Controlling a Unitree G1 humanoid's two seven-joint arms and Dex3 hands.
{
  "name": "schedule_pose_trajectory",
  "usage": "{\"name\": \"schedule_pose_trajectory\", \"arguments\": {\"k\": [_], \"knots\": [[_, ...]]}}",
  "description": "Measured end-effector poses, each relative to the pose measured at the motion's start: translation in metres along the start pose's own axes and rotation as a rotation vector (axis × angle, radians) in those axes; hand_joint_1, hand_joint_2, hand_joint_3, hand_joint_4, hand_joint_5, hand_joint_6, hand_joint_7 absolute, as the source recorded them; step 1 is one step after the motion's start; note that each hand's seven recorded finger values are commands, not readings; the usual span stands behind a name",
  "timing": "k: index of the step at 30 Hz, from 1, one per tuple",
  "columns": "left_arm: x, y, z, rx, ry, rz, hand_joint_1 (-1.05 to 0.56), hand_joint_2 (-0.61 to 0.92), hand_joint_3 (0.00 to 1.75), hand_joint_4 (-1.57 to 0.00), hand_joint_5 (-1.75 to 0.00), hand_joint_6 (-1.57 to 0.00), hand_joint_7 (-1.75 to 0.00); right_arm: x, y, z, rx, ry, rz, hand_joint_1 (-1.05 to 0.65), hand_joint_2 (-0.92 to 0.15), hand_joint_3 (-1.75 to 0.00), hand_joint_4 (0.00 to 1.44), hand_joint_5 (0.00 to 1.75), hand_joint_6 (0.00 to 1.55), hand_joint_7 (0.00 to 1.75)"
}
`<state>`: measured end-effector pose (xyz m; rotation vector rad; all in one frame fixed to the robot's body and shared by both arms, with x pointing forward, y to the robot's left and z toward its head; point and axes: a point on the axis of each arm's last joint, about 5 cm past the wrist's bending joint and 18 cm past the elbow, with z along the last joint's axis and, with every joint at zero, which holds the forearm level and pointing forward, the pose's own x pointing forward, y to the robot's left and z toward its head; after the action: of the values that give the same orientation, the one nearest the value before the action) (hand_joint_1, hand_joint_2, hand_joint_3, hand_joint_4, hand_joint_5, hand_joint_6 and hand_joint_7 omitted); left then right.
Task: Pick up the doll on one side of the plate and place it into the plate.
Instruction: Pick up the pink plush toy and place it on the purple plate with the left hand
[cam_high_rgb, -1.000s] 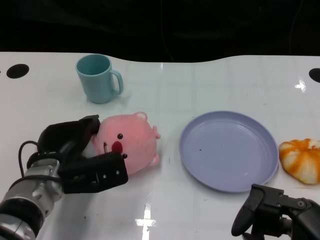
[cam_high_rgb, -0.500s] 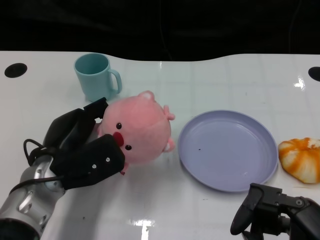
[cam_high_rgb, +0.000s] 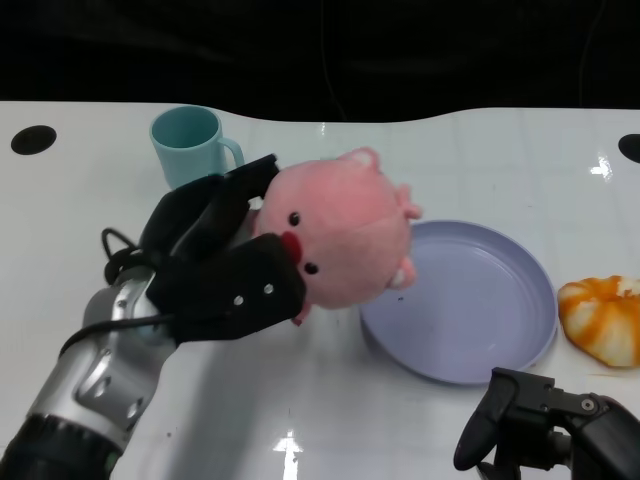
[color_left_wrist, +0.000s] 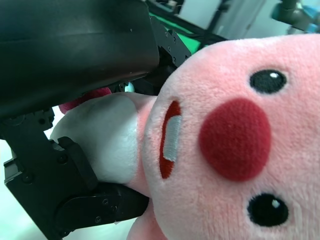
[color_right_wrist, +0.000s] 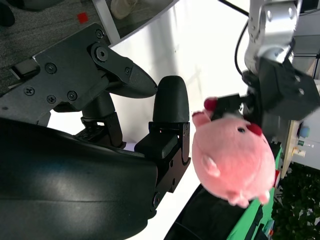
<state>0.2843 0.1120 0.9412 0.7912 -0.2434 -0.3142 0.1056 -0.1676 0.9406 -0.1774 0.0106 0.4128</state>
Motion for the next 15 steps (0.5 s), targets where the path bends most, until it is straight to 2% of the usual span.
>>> {"name": "schedule_pose_trajectory", "arguments": {"k": [7, 15], "knots": [[0.022, -0.012, 0.031, 0.008, -0.053, -0.052, -0.17, 0.38, 1.34, -0.99, -1.75, -0.78, -1.75, 0.002, 0.004, 0.000, 0.006, -0.015, 0.003, -0.20, -0.51, -1.15, 0.67, 1.74, 0.59, 1.43], [0.037, -0.031, 0.048, 0.054, -0.068, -0.133, -0.18, 0.40, 1.29, -0.99, -1.75, -0.77, -1.75, 0.004, 0.009, 0.000, 0.020, -0.023, 0.000, -0.24, -0.52, -1.12, 0.67, 1.73, 0.60, 1.43]]}}
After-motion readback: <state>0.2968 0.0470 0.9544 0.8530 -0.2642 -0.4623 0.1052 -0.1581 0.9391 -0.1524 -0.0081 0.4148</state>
